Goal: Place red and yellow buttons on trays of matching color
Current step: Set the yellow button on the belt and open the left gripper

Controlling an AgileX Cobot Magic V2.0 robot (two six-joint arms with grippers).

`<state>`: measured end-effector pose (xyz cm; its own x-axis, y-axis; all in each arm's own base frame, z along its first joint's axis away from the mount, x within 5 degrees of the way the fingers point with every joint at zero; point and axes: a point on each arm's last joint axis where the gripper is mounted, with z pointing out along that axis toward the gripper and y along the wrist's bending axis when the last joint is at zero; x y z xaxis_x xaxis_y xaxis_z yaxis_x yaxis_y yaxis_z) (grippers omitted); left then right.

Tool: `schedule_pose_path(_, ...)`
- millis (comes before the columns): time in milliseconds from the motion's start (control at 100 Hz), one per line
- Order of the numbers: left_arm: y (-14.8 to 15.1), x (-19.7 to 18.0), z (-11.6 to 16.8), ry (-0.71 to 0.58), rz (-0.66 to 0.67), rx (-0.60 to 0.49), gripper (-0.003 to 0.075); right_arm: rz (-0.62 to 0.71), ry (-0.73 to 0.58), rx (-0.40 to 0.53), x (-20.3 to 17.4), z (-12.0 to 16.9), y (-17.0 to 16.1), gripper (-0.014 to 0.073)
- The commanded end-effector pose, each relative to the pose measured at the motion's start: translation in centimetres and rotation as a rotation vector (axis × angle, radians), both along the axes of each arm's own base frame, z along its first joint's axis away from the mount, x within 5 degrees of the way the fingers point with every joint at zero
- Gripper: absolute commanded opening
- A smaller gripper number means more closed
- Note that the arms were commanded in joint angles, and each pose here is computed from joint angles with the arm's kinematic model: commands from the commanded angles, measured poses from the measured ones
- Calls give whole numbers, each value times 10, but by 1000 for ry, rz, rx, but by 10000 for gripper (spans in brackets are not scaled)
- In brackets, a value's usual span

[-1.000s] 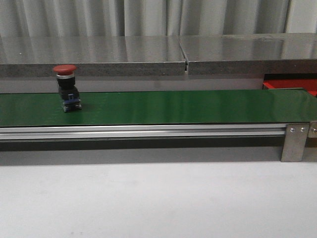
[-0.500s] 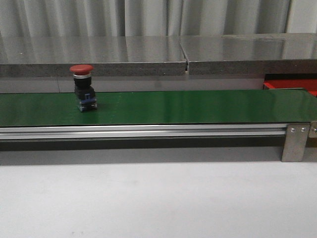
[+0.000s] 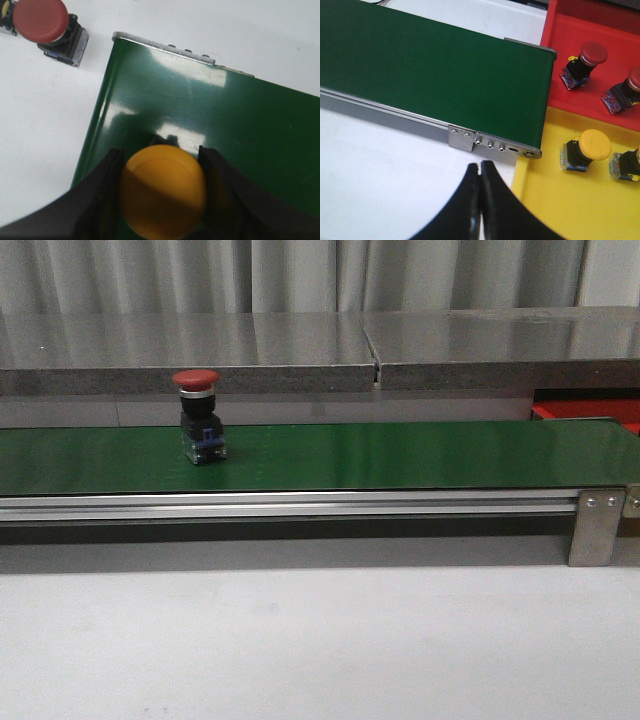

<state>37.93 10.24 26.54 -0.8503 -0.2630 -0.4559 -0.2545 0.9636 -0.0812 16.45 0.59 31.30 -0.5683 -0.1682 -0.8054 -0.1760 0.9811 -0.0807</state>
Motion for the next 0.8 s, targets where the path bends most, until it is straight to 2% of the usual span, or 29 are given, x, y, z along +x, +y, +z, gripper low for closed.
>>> schedule_pose_path(0,-3,-1,29,-122,-2,27,-19,-9,-91,0,2,14,0,-68)
schedule_pose_path(110,-5,1,26,-117,-4,16,-15,-9,-91,0,2,14,0,-68)
schedule_pose_path(180,-7,1,26,-121,-32,14,31,-9,-91,0,2,14,0,-68)
schedule_pose_path(250,-9,2,27,-132,-39,-11,134,-9,-91,0,2,14,0,-68)
schedule_pose_path(420,-11,2,27,-131,-42,-26,475,-9,-91,0,2,14,0,-68)
schedule_pose_path(490,-11,2,27,-128,-43,-27,565,-9,-91,0,2,14,0,-68)
schedule_pose_path(560,-11,2,27,-128,-43,-27,596,-9,-91,0,2,14,0,-68)
schedule_pose_path(790,-21,4,38,-168,-76,-13,596,-9,-91,0,2,14,0,-68)
